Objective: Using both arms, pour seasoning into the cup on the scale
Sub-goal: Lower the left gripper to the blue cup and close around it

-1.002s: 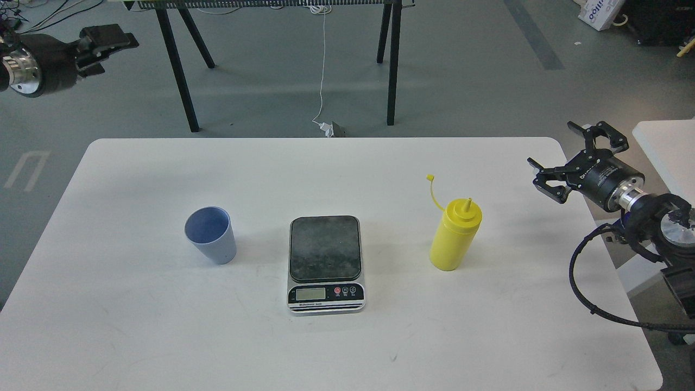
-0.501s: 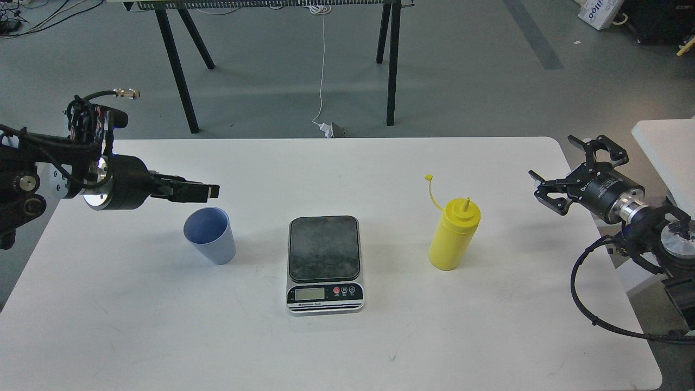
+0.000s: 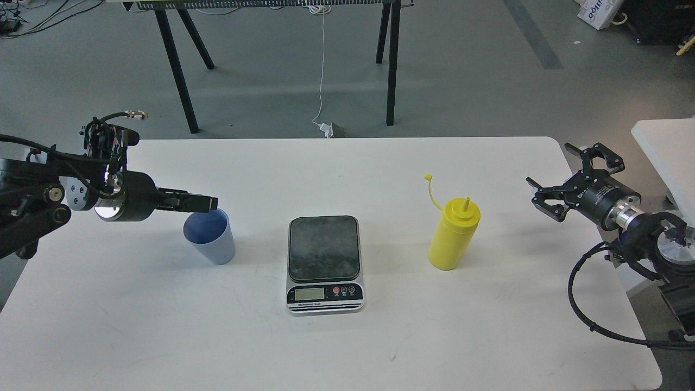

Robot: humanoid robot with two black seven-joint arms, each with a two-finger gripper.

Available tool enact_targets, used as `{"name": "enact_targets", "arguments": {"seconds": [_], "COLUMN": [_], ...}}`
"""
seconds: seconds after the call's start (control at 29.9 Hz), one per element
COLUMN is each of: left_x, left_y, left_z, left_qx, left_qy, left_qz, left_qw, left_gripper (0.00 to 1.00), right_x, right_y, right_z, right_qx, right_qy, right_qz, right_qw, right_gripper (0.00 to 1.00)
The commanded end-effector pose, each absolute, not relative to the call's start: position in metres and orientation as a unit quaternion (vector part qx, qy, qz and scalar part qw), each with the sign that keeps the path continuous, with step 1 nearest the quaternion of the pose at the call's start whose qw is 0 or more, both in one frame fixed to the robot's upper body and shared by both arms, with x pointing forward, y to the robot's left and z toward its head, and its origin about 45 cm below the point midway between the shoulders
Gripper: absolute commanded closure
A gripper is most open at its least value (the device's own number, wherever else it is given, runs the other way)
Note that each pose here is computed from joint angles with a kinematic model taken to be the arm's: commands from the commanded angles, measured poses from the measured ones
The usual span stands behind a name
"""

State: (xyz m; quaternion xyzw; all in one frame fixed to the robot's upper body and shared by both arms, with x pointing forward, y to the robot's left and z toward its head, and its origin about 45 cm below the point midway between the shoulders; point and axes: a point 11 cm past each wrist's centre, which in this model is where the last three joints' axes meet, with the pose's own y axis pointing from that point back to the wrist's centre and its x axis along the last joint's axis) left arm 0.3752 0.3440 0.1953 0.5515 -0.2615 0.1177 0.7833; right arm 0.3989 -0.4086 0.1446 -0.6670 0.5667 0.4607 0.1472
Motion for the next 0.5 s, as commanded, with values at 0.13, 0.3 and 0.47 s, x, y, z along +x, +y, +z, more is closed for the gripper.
{"name": "enact_targets", "arguments": {"seconds": [0.13,0.3,0.47], "left_x": [0.375,0.379,0.379], "left_y": [0.348,0.348,0.352], "left_z": [0.182,0.177,0.171], "left_qx": [0.558,0.561,0.565], "left_qy": [-0.247,-0.243,-0.234], "left_qz": [0.120,0.124,0.127], "left_qw": [0.783,0.782,0.781], "left_gripper": [0.02,0.02,0.02], "right_x": [0.395,0.394,0.394], "right_y": [-0.410,-0.410,-0.410], "right_z": [0.140,0.139,0.139], "right_qx": [-0.664,-0.663,-0.663], "right_qy": [0.568,0.569,0.569], "right_qz": [0.464,0.465,0.465], "right_qw": [0.146,0.145,0.145], "right_gripper": [0.01,0.01,0.01]}}
